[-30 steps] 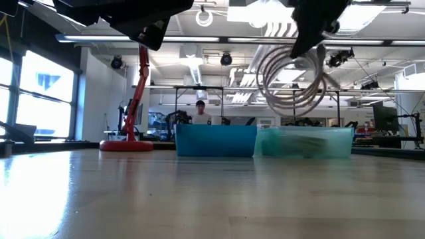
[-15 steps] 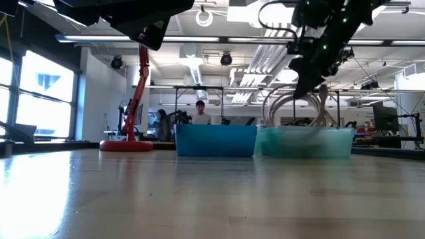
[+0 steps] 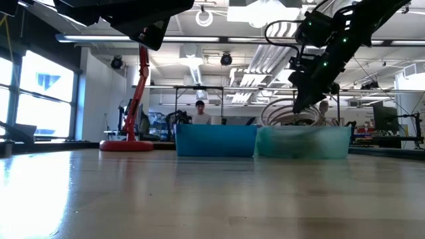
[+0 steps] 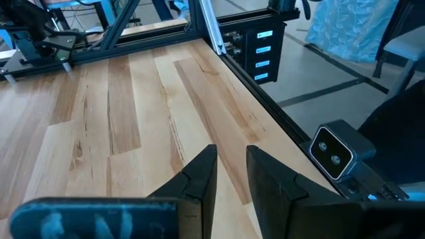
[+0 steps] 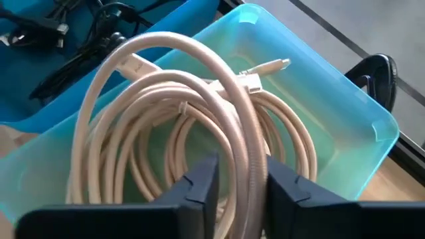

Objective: Pick & Place USB Port
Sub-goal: Put the brown HDMI cable into the green bin, then return to Home Position

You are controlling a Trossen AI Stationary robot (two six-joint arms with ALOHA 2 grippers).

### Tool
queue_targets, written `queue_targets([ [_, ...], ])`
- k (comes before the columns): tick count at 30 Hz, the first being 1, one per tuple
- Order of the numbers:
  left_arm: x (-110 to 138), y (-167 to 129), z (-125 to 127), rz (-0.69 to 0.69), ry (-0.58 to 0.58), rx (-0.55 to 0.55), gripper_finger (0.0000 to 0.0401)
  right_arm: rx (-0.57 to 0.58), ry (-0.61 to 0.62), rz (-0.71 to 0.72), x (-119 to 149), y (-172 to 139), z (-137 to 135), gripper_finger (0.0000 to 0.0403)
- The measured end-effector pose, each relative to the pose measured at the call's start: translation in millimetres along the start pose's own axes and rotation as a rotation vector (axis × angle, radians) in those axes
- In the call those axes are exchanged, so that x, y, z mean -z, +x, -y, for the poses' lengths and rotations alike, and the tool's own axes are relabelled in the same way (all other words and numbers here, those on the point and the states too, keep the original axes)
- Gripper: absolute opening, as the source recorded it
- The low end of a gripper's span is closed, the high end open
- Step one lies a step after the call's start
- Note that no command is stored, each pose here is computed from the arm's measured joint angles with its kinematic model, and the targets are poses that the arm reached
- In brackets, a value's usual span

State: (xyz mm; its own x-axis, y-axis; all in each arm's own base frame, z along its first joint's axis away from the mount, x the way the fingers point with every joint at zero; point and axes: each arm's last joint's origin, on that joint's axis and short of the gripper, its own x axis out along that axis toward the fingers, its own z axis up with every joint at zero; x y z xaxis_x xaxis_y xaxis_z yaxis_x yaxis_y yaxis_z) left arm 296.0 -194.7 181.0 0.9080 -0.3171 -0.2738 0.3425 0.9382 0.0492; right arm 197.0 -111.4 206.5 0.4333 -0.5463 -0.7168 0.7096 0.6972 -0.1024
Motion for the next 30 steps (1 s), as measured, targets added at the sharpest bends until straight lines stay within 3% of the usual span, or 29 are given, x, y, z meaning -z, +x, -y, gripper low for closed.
queue_targets([
  [8,-1,0,0,0.013,-0.044,-0.002,0.0081,-0.003,-0.006,0.006,-1,0,0,0.0139],
  [14,-1,0,-4,0.018,-0.071,-0.138,0.0081,-0.087,0.002,0.025,-10,-5,-3,0.0177],
  [22,2,0,-12,-0.011,-0.041,-0.255,0.0081,-0.184,0.046,0.140,-49,-26,-5,0.0183],
  [27,9,0,-39,-0.146,0.077,-0.335,0.0081,-0.202,0.067,0.236,-77,-45,-4,0.0183],
  [30,9,-7,-61,-0.252,0.145,-0.380,0.0081,-0.282,0.067,0.279,-91,-57,-5,0.0184],
])
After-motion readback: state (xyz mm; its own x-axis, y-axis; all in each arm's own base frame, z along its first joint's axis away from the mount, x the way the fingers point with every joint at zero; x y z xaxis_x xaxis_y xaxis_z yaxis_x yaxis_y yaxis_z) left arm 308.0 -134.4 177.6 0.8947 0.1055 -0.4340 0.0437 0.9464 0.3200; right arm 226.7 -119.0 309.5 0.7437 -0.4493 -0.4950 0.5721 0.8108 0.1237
